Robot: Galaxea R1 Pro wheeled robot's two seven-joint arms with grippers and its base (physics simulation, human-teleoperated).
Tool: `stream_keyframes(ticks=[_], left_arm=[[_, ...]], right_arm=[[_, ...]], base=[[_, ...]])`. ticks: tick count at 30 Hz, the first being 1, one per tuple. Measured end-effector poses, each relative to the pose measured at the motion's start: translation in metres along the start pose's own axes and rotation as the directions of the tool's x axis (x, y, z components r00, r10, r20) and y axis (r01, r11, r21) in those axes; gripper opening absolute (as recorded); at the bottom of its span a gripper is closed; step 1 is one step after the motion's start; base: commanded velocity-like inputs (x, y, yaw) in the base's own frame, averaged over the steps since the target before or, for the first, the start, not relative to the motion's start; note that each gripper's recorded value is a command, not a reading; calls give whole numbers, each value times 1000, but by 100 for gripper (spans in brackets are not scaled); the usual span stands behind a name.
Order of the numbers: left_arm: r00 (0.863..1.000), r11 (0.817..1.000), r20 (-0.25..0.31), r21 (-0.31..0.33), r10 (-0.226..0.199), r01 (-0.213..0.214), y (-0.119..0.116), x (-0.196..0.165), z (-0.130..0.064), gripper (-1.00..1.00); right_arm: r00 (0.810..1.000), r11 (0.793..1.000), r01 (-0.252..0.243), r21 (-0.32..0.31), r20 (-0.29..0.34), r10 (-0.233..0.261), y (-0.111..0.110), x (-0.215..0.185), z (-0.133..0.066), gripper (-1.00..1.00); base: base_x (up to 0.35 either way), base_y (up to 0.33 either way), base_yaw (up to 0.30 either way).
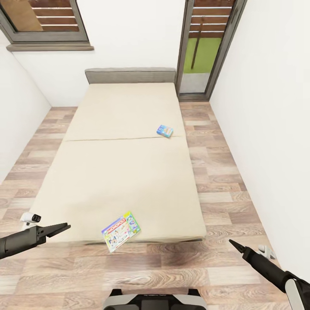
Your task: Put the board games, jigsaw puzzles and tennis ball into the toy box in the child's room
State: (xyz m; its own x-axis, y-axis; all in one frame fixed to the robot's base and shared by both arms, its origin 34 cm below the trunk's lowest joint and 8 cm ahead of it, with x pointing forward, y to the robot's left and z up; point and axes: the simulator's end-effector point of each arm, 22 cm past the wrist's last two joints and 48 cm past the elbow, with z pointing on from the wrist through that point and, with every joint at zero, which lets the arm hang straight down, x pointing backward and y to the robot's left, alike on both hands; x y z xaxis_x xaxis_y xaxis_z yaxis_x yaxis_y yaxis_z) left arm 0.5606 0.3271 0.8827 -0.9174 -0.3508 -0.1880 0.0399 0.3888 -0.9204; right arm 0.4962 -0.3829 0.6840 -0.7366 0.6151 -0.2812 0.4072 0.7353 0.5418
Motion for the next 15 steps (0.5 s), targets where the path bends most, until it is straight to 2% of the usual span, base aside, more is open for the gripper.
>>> stream_keyframes(ticks=[11,15], left_arm=[[1000,1000,7,6,16,-16,-7,-3,-2,100],[1000,1000,10,8,22,-22,-10,-5,-3,100]], right_arm=[[1000,1000,4,-12,14,-4,6,-6,-3,100],[1000,1000,6,-16,19,-6,8,-9,-3,100]], base=[[-5,-7,0],[-79,-61,0]])
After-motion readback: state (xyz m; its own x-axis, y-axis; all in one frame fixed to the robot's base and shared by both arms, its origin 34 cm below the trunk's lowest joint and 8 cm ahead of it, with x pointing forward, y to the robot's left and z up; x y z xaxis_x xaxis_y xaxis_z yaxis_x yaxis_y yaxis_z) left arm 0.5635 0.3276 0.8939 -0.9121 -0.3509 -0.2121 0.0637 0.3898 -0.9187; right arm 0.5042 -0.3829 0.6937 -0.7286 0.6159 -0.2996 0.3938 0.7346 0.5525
